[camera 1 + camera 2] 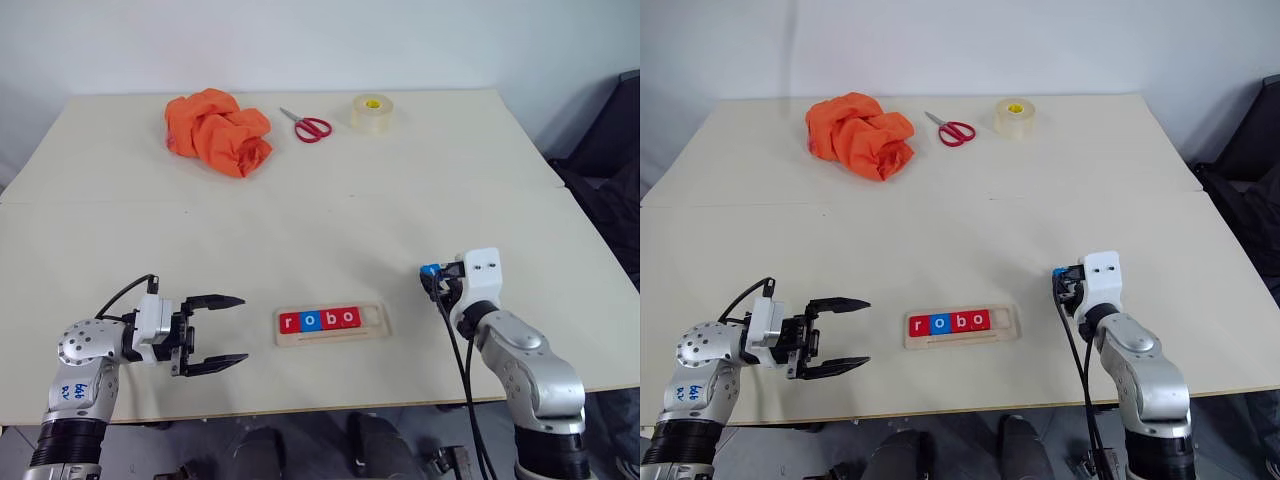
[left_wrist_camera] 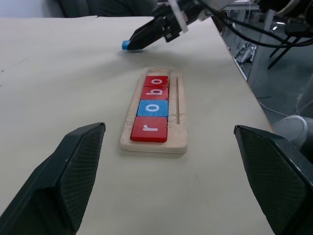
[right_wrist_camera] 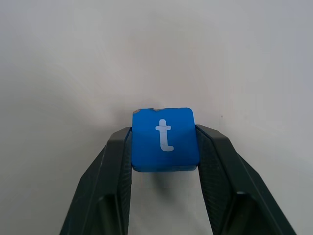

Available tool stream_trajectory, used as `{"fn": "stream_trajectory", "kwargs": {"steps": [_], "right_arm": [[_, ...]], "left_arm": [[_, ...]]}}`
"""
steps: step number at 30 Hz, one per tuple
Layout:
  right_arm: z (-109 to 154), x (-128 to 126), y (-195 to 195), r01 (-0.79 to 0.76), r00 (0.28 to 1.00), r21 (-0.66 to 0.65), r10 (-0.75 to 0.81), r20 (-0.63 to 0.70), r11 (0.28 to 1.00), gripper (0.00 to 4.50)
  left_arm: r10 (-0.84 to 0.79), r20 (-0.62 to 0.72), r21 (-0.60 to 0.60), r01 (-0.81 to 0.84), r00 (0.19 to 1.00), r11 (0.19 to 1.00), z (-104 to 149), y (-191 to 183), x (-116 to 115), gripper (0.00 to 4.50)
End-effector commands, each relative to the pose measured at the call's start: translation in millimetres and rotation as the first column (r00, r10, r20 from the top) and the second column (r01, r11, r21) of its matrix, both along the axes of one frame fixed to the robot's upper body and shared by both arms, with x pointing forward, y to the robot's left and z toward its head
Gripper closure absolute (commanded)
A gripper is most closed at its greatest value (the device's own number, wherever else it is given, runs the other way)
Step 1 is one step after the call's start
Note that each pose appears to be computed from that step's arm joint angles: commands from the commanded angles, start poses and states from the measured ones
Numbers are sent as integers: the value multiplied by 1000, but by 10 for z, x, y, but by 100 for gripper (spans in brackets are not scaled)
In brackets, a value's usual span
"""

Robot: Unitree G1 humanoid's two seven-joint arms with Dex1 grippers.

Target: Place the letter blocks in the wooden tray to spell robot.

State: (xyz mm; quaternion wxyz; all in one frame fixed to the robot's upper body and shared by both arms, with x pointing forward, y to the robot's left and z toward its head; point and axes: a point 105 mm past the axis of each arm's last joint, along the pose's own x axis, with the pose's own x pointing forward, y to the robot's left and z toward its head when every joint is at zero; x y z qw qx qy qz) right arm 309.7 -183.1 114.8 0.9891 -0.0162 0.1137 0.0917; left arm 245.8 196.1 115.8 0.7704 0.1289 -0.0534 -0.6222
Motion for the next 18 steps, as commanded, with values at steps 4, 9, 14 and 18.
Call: {"fn": "stream_trajectory", "kwargs": {"steps": [4,9,14,18], "right_arm": [[148,-404,77,6,999,18,-5,-32,1000,304],[81,-513,115,11,996,28,-8,-87,1000,304],[93,-537,174,-23,995,31,26,-93,999,164],[160,-555,173,-82,994,-5,82,-71,997,27]], "left_arm": [[-17,5,-17,17,1000,1000,37,2,1,0],[-26,-1,-22,26,1000,999,18,-32,7,0],[-28,-1,-26,28,1000,999,15,-45,10,0],[-26,0,-28,26,1000,999,8,-46,4,0]]}}
